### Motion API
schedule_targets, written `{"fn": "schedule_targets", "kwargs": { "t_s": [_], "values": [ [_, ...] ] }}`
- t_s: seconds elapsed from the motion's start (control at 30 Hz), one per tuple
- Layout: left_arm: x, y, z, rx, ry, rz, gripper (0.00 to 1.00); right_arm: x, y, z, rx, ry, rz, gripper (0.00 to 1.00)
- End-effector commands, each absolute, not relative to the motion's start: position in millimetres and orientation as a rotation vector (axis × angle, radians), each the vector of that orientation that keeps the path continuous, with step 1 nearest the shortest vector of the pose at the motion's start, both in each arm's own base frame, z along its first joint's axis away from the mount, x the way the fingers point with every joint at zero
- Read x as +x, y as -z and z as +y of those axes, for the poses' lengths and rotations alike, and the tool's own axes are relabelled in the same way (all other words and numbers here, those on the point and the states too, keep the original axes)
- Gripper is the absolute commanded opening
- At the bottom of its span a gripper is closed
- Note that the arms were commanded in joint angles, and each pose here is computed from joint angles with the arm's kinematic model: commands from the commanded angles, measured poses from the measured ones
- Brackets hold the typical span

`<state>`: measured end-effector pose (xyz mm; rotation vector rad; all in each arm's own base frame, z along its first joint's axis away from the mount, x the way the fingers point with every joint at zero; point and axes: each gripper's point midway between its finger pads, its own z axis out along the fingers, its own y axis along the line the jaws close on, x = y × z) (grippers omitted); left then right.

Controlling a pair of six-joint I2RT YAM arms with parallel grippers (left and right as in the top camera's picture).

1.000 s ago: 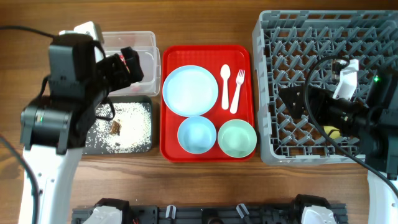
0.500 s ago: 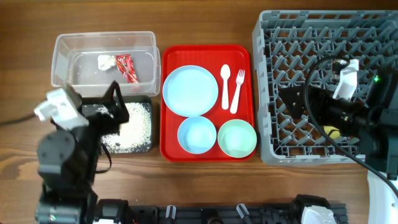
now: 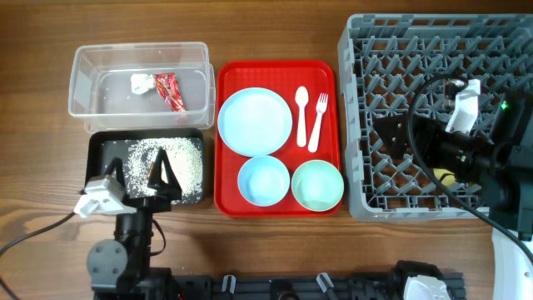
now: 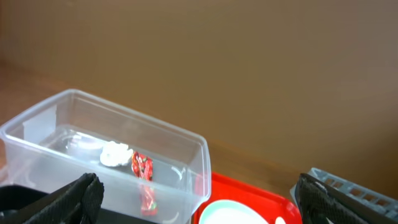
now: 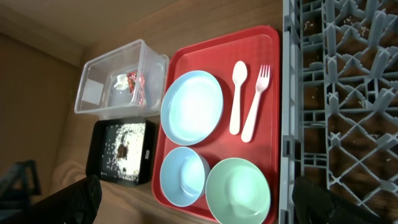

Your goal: Sort waste into correct bins and load items into the dishwasher rack

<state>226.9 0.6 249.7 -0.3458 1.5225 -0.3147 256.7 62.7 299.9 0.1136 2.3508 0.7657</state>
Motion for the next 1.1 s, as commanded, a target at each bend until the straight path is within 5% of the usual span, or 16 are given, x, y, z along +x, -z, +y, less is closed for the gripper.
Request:
{"fn": "schedule_targets", "kwargs": {
  "t_s": [0.0,0.93,1.07],
  "values": [
    [235.2,-214.7,1.5,-0.349,0.310,1.519,1.00,257.4,-305.8,63.6,0.110,-0.765,2.337,1.00],
    [246.3,-158.6,1.6,-0.382,0.308,1.602,1.00,257.4,-305.8,63.6,0.110,-0.765,2.337,1.00],
    [246.4,-158.6,1.6,-0.382,0.308,1.602,1.00,257.3,-306.1,64.2,0.324,-0.857,2.349,1.00]
  ]
}}
